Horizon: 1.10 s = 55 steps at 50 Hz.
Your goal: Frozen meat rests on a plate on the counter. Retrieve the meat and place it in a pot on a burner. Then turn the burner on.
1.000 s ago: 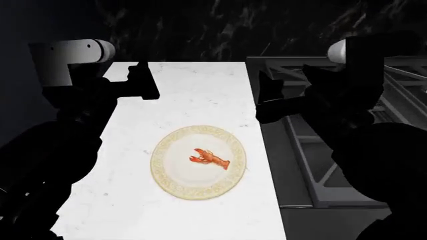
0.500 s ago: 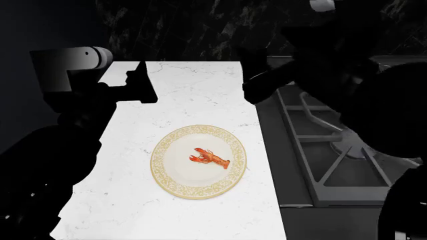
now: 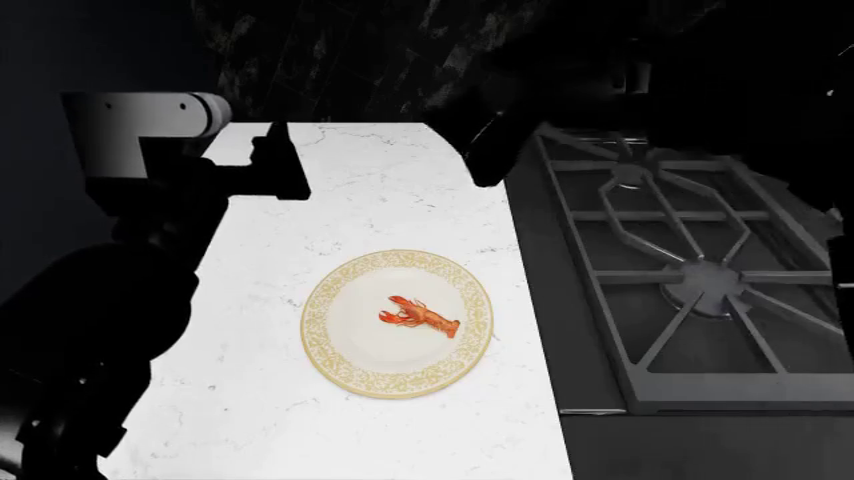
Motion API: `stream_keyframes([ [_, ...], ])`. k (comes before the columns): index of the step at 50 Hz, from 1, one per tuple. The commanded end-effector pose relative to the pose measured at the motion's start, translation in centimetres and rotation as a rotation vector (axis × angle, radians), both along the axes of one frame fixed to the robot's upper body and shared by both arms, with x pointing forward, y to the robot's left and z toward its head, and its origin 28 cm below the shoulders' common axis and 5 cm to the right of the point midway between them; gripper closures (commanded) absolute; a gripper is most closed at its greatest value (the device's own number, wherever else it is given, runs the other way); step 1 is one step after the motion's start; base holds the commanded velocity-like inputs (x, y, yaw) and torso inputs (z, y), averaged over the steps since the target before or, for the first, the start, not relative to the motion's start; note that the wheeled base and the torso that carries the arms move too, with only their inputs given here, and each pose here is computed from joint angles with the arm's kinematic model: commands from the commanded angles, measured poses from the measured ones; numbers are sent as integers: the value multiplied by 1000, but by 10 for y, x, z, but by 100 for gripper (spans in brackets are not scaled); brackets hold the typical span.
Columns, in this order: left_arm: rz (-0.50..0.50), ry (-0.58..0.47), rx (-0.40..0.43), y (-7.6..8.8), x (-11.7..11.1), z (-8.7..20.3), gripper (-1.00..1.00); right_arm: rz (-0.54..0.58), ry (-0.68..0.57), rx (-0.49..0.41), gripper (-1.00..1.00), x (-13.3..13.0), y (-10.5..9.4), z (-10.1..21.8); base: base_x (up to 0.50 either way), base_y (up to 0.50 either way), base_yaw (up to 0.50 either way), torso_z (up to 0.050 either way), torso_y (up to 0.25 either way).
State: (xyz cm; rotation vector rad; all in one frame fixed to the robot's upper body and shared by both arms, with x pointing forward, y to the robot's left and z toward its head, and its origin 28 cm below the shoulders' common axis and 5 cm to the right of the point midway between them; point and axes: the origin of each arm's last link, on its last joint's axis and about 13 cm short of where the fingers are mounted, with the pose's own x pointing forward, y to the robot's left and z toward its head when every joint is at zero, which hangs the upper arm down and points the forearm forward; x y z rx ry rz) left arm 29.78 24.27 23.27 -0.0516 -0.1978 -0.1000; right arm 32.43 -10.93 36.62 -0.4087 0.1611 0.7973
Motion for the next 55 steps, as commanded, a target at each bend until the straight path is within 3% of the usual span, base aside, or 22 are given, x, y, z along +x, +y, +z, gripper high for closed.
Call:
stream_keyframes([
  [1, 13, -4, 9, 2, 1, 4, -100, 132, 171, -108, -100, 32, -4, 12, 0, 0, 0, 0, 0],
  [10, 16, -9, 13, 2, -1, 5, -100, 152, 247, -119, -100, 63, -2, 14, 0, 0, 0, 0, 0],
  [21, 9, -2, 9, 2, -2, 5, -100, 207, 312, -158, -100, 77, 9, -7, 0, 0, 0, 0, 0],
  [50, 12, -1, 5, 0, 7, 6, -100, 345, 416, -271, -100, 56, 18, -43, 0, 0, 0, 0, 0],
  [55, 2, 7, -29, 0, 8, 8, -100, 353, 433, -275, -100, 55, 19, -49, 0, 0, 0, 0, 0],
])
